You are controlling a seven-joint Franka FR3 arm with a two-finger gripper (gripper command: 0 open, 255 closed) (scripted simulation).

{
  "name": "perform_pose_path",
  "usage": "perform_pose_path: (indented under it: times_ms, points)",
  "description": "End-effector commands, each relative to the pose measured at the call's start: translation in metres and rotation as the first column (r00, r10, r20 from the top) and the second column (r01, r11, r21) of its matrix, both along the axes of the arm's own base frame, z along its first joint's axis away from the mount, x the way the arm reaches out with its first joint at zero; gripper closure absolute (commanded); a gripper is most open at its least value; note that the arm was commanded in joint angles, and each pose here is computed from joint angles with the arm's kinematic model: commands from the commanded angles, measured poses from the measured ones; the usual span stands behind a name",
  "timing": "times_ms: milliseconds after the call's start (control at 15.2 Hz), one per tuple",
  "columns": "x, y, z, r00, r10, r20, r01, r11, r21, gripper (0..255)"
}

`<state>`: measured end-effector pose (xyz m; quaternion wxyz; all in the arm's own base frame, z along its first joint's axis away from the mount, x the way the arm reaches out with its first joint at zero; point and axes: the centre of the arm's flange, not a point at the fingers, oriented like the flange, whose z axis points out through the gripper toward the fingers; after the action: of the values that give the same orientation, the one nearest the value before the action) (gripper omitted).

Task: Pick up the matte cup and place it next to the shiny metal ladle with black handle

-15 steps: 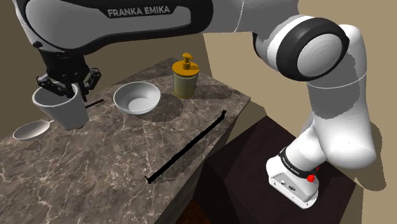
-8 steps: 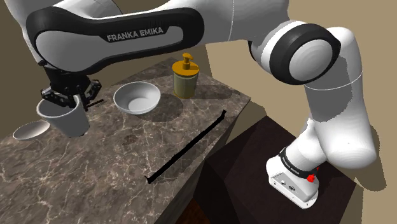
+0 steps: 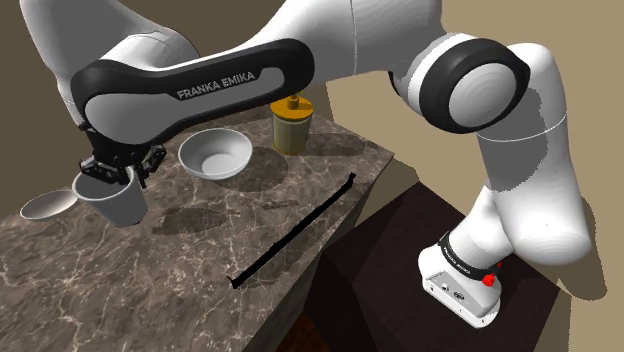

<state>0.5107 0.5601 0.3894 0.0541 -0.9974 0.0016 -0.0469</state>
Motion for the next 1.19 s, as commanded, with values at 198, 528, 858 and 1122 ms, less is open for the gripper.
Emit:
perform_pose_path:
  times_ms: [198,528,858,1122]
  points:
    - [0.000,0.001,-0.020,1.000,0.000,0.001,0.000,1.000,0.001,255]
    - [0.000,0.001,-0.020,1.000,0.000,0.001,0.000,1.000,0.001,255]
    - [0.000,0.001,-0.020,1.000,0.000,0.001,0.000,1.000,0.001,0]
    - [-0.002,0.000,-0.007,1.000,0.000,0.001,0.000,1.000,0.001,0]
